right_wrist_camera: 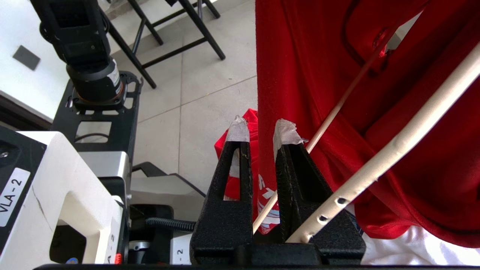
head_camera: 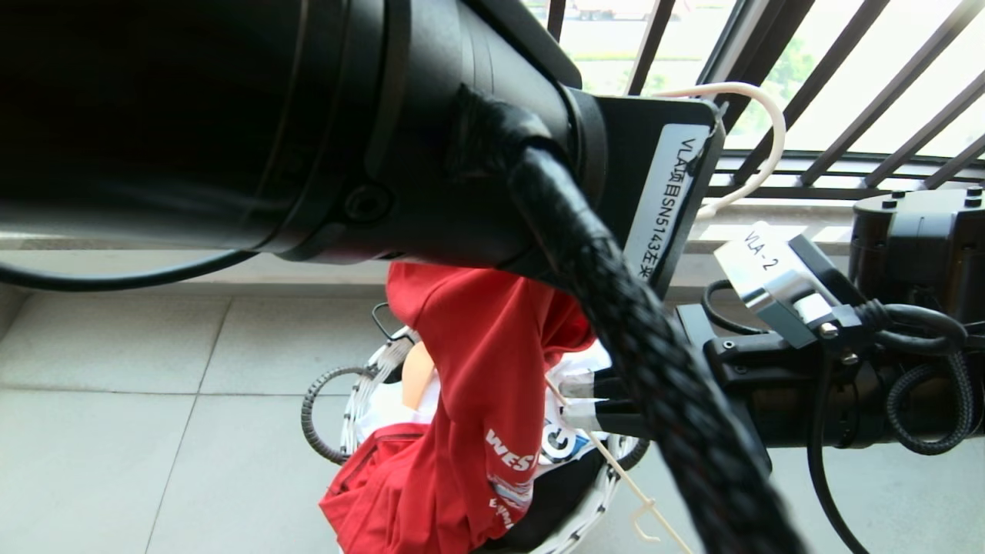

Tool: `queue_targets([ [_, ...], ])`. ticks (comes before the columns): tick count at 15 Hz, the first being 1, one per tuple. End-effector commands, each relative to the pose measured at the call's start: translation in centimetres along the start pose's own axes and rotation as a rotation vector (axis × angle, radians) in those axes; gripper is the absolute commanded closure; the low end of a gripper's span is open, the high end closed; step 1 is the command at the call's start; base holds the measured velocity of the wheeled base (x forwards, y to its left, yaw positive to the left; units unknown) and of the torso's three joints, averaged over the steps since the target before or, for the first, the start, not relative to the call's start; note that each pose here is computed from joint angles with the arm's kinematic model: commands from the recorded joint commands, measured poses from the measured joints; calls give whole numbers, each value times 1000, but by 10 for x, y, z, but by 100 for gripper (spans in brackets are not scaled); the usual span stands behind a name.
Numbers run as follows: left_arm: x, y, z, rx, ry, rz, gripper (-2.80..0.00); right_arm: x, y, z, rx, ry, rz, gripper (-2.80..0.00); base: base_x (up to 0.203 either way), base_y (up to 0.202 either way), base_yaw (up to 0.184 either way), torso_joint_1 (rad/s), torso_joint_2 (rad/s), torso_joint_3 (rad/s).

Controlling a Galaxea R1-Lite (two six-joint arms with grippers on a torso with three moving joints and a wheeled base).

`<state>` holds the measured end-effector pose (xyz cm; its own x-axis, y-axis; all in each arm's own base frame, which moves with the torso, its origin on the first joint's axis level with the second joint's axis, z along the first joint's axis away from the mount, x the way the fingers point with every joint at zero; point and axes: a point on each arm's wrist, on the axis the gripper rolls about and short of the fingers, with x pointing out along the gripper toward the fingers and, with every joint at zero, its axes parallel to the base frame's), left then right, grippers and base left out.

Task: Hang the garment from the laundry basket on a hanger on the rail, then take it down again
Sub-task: Hang the clothes on the clothes rack

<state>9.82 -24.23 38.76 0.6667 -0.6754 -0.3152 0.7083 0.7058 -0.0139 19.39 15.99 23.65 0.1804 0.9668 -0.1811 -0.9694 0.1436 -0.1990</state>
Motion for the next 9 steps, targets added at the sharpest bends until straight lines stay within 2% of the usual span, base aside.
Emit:
queue_targets([
  [1, 3, 6, 1, -15, 2, -23, 0, 10, -6, -8, 21, 18, 14, 0, 0, 0, 0, 0, 0, 0],
  [6, 2, 6, 2, -26, -4, -36, 0, 12, -8, -9, 28, 21, 15, 0, 0, 0, 0, 0, 0, 0],
  [9, 3, 2, 1, -36, 0, -49, 0, 10, -8, -3, 70, -11, 5, 0, 0, 0, 0, 0, 0, 0],
])
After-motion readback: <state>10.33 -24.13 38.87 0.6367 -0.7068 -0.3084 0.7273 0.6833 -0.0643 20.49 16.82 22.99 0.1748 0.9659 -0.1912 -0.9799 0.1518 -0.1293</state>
